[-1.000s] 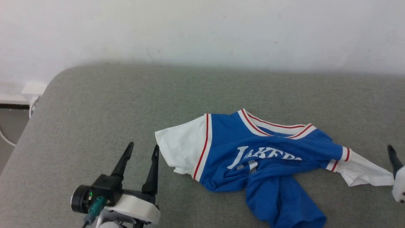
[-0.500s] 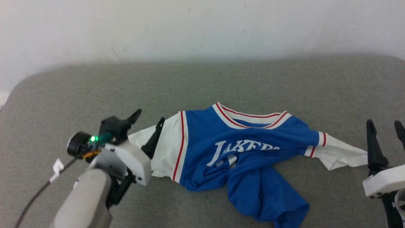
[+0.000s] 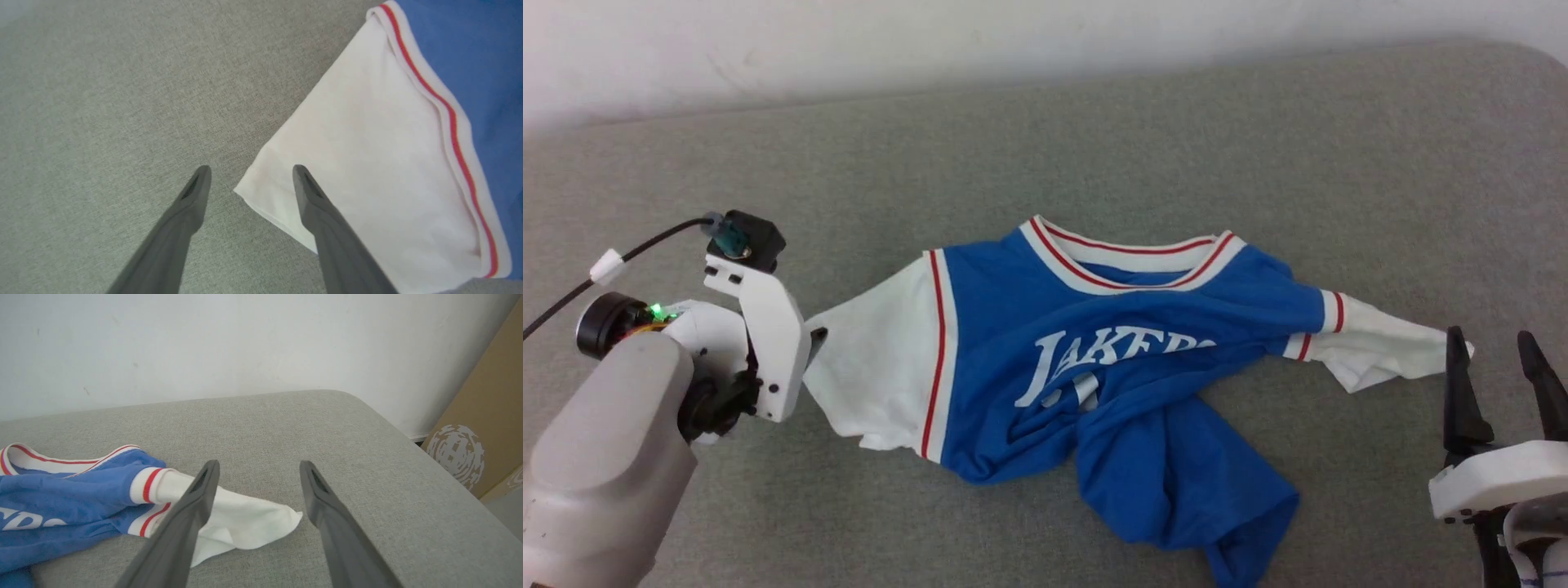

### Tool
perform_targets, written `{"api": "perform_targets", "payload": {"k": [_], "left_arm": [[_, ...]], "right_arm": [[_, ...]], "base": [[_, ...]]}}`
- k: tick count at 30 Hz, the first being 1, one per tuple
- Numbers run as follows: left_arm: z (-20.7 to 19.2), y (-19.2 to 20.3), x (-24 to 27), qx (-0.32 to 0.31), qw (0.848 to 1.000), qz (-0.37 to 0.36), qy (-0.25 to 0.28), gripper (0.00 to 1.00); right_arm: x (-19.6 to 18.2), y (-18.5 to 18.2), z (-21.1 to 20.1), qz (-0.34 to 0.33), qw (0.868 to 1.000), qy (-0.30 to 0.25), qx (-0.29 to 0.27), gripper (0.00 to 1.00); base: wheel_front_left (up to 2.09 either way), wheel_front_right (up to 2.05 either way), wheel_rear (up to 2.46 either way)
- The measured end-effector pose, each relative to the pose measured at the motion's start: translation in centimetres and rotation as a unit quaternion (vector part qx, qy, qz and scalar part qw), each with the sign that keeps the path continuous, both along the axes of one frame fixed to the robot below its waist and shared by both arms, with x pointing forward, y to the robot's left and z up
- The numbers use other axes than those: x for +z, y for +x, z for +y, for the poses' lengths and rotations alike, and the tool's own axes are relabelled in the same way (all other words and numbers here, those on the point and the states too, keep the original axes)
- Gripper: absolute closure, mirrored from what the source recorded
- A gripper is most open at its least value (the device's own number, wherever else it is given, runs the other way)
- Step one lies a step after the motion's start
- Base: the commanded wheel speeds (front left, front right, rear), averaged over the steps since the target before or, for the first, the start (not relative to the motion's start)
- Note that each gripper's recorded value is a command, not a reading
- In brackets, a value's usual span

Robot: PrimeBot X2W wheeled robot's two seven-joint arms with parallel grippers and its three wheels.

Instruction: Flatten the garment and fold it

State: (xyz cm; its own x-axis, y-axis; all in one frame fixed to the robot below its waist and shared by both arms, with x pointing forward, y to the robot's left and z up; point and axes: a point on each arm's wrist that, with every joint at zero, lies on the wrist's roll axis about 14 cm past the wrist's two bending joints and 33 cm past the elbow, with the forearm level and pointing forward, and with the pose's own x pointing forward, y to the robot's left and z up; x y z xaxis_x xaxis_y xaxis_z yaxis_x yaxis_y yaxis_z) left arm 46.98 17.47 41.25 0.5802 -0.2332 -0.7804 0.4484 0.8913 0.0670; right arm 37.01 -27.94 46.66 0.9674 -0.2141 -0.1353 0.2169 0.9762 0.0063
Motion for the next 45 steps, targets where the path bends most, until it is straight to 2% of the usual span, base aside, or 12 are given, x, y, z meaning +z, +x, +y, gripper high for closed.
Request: {"api": "perform_targets", "payload": {"k": [7,8,9,10,18,24,29,30,31,32,37,45], "left_arm": [[-0.9,-0.3,-3.1,0.001,0.996,0.089,-0.002,0.0],[-0.9,-0.2,-3.2,0.002,0.995,0.097,-0.005,0.35],[-0.9,-0.2,-3.2,0.002,0.995,0.097,-0.005,0.91],[-1.0,-0.2,-3.2,0.004,0.995,0.101,-0.009,1.0],[0.4,2.6,-0.2,0.061,0.996,-0.035,-0.05,1.0],[4.9,4.0,4.3,0.151,0.971,-0.173,-0.065,1.0],[8.6,0.6,2.3,0.203,0.966,-0.154,-0.039,1.0],[9.1,-0.4,1.6,0.21,0.967,-0.141,-0.035,0.96],[9.4,-1.3,1.0,0.217,0.967,-0.13,-0.032,0.62],[9.6,-2.1,0.5,0.219,0.967,-0.123,-0.03,0.0],[8.3,-1.7,3.9,0.214,0.947,-0.231,-0.07,0.0],[6.0,-4.0,11.1,0.206,0.869,-0.425,-0.147,0.0]], "right_arm": [[-1.8,-0.2,-0.8,0.02,1.0,0.001,-0.017,0.0],[-2.0,-0.3,-0.9,0.023,1.0,0.001,-0.019,0.0],[-2.0,-0.3,-0.9,0.023,1.0,0.001,-0.019,0.0],[-2.1,-0.4,-0.9,0.023,1.0,0.001,-0.02,0.0],[-2.5,-0.1,-0.6,0.027,1.0,0.0,-0.014,0.0],[-2.0,0.8,0.9,0.022,1.0,0.003,0.008,0.0],[-1.9,1.6,2.5,0.025,0.999,0.009,0.034,0.0],[-1.9,1.7,2.8,0.026,0.999,0.01,0.038,0.0],[-1.9,1.8,3.1,0.027,0.999,0.011,0.043,0.0],[-1.9,1.9,3.4,0.026,0.998,0.011,0.048,0.0],[-1.7,2.4,5.0,0.028,0.997,0.014,0.072,0.0],[-1.7,2.6,9.6,0.071,0.983,0.004,0.171,0.0]], "base": [[0.0,0.0,0.0],[0.0,0.0,0.0],[0.0,0.0,0.0],[0.0,0.0,0.0],[0.0,0.0,0.0],[0.0,0.0,0.0],[0.0,0.0,0.0],[0.0,0.0,0.0],[0.0,0.0,0.0],[0.0,0.0,0.0],[0.0,0.0,0.0],[0.0,0.0,0.0]]}}
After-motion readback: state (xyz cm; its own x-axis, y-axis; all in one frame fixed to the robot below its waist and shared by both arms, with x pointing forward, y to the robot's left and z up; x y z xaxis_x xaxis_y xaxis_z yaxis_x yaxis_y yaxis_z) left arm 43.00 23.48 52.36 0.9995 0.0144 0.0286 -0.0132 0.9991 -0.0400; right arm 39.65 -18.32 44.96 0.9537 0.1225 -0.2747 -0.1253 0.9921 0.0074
